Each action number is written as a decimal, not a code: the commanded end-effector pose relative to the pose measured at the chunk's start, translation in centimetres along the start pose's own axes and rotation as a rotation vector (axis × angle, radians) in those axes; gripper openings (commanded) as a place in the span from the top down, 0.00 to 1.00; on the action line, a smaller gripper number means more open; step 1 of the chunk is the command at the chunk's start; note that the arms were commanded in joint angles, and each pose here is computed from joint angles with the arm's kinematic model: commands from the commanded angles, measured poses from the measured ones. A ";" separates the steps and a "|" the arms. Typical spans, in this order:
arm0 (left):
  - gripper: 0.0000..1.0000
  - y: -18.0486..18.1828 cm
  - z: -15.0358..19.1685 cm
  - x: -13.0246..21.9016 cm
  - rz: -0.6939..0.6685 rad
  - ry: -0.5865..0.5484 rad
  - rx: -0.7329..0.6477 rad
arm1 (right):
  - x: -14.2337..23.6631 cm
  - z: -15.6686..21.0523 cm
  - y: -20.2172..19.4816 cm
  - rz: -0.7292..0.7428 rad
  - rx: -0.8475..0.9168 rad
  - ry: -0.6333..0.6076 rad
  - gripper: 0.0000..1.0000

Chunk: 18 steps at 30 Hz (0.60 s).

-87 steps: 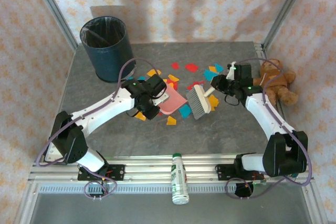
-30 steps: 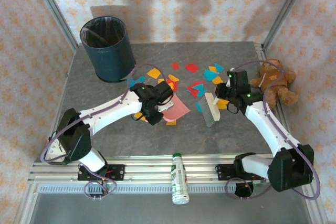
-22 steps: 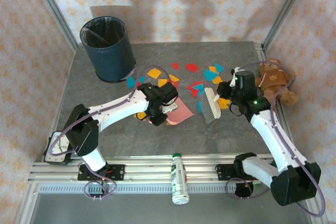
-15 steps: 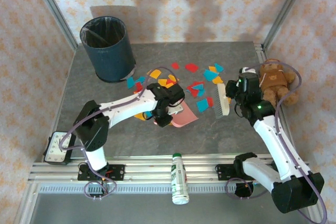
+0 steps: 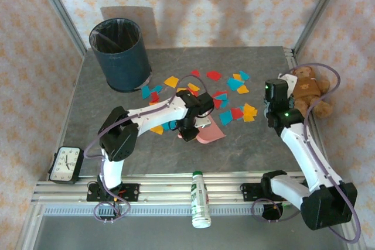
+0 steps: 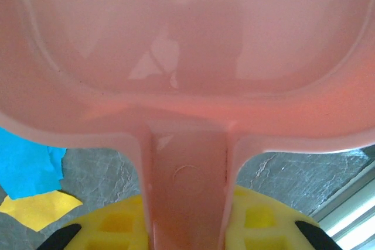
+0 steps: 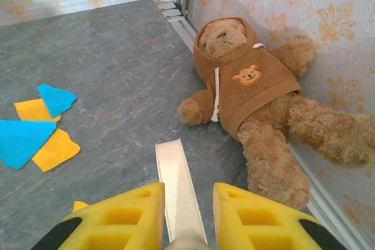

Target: Sweep away the paper scraps from the table

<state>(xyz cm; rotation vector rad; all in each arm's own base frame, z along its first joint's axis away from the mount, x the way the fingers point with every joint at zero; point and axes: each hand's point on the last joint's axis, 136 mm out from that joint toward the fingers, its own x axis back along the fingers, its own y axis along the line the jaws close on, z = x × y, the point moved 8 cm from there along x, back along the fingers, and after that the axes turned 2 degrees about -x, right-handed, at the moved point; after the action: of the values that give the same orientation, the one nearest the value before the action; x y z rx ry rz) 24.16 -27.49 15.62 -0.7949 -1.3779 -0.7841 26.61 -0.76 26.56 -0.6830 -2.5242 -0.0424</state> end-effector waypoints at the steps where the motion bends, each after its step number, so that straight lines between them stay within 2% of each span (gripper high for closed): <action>1: 1.00 -0.7 0.0 0.1 0.031 0.043 -0.042 | -0.9 -0.8 0.4 0.024 0.019 -0.071 1.00; 11: 1.00 -0.4 -1.1 -1.2 0.023 0.083 -0.038 | -2.9 0.3 3.7 -0.178 0.156 -0.035 1.00; 18: 1.00 -0.1 -1.8 -1.9 0.014 0.100 -0.019 | -4.2 2.2 5.2 -0.250 0.233 0.053 1.00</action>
<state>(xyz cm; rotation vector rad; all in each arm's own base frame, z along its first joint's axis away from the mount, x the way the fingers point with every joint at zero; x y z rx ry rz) 24.99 -28.91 13.96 -0.7867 -1.3118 -0.7972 31.02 1.66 22.61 -0.3475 -2.5086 0.1227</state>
